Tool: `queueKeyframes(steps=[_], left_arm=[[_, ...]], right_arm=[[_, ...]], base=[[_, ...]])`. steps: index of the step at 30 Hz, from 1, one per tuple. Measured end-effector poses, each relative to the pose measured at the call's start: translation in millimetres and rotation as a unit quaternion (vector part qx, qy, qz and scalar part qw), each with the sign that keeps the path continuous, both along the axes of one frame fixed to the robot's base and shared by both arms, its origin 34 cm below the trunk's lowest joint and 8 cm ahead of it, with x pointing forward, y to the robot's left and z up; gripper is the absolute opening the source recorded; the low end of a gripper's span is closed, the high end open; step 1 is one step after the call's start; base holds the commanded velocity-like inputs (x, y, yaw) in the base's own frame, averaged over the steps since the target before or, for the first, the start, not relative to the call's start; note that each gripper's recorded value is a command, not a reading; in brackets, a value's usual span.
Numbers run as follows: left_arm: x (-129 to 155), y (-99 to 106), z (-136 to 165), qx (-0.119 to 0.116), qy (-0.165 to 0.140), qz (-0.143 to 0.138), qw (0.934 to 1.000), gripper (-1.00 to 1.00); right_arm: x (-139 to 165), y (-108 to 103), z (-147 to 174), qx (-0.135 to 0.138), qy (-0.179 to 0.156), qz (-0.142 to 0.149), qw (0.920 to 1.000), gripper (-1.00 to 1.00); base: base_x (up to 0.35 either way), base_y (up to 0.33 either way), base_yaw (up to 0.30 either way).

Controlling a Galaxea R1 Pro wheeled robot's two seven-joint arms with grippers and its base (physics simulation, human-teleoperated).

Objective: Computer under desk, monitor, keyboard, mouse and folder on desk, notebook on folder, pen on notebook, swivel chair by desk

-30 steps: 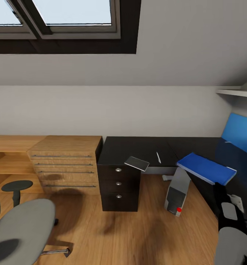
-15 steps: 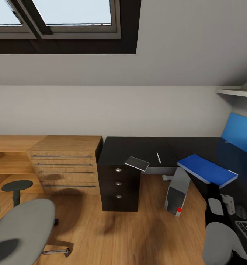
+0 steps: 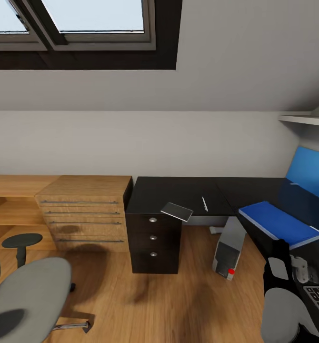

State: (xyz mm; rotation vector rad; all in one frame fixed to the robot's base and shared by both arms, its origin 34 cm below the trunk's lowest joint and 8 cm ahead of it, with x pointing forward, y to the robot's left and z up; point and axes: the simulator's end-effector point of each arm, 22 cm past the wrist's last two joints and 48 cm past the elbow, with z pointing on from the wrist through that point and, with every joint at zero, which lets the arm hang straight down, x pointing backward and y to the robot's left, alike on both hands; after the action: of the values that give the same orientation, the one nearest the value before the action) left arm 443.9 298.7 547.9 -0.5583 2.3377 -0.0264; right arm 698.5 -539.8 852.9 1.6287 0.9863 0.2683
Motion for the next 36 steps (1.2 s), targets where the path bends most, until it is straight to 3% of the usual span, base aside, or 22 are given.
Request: queueKeyframes(steps=[8, 15, 36], left_arm=[[0.0, -0.3, 0.0, 0.000, 0.000, 0.000, 1.0000, 1.00], [0.0, 0.0, 0.3, 0.000, 0.000, 0.000, 1.0000, 1.00], [-3.7, 0.5, -3.5, 0.000, 0.006, 0.000, 1.0000, 1.00]], right_arm=[[-0.1, 4.1, -7.0, 0.015, -0.003, -0.001, 0.9999, -1.00], [1.3, 15.2, -23.0, 0.029, 0.009, 0.010, 0.9995, -1.00], [0.8, 16.0, -32.4, 0.029, 0.018, 0.011, 0.9993, -1.00]], base=[[0.004, 0.000, 0.000], [0.207, 0.000, 0.000], [0.013, 0.000, -0.044]])
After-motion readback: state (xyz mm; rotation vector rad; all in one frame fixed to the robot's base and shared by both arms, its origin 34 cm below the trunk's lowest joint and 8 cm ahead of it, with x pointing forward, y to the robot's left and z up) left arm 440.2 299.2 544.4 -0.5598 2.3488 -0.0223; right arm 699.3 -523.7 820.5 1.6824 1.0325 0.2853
